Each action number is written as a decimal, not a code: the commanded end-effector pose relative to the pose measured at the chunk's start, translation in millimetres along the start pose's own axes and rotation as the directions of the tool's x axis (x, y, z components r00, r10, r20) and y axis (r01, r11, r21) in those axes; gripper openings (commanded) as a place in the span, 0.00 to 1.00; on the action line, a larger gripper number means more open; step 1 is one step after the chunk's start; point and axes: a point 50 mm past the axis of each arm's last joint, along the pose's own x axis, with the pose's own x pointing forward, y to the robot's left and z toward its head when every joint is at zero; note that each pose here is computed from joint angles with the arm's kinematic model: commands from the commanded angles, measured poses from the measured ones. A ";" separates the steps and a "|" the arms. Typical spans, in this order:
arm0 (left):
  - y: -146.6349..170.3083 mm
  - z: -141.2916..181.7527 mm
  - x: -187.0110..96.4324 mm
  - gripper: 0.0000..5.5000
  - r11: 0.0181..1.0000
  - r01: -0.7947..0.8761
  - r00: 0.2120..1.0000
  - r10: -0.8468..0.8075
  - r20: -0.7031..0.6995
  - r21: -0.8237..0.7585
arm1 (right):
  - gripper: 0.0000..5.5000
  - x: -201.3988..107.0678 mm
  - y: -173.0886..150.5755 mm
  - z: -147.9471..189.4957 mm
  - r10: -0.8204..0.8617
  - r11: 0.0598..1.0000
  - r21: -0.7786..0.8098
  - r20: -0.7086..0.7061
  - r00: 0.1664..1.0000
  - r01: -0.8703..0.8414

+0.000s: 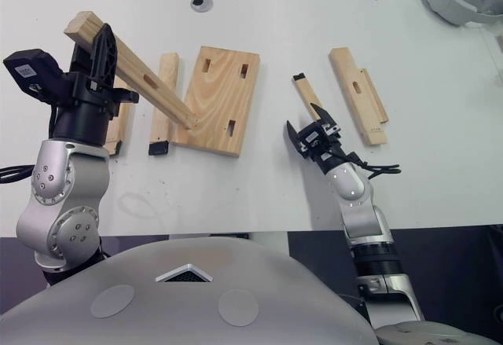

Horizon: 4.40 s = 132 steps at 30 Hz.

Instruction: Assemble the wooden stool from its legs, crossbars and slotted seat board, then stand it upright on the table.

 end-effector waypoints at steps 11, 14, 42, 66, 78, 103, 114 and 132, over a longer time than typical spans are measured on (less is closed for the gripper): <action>24.5 -73.2 -35.8 0.19 0.970 0.023 0.972 0.035 -0.234 0.241 | 0.60 -3.0 6.7 -22.1 0.071 0.995 -0.056 -0.113 0.991 -0.077; 23.9 -80.8 -36.7 0.19 0.972 0.050 0.966 0.011 -0.259 0.228 | 0.60 -2.9 7.1 -22.8 0.072 0.995 -0.058 -0.115 0.991 -0.079; 12.2 -47.6 -2.2 0.66 0.985 0.152 0.972 -0.136 -0.190 0.076 | 0.60 4.9 13.1 -19.1 0.061 0.996 -0.066 -0.093 0.994 -0.067; 102.9 -52.5 28.2 0.97 0.664 0.670 0.722 -0.479 -0.500 0.331 | 0.60 13.6 3.7 -21.6 -0.005 0.999 -0.053 -0.099 0.995 0.000; 92.0 -73.6 30.1 0.97 0.586 0.678 0.721 -0.414 -0.555 0.444 | 0.60 16.6 -1.9 -20.5 -0.010 0.999 -0.054 -0.094 0.996 0.005; 39.6 -95.0 14.7 0.97 0.550 0.747 0.645 -0.465 -0.607 0.373 | 0.60 -22.7 -67.4 -23.5 0.111 0.908 0.419 -0.211 0.971 -0.013; 40.6 -69.7 37.6 0.97 0.624 0.684 0.719 -0.487 -0.496 0.378 | 0.24 -12.9 -63.4 -17.7 0.092 0.917 0.399 -0.177 0.980 -0.014; -20.0 52.5 155.3 0.97 0.460 0.781 0.563 -0.811 0.158 -0.423 | 0.24 94.8 -134.9 201.7 -0.040 0.997 -0.025 0.586 0.809 0.067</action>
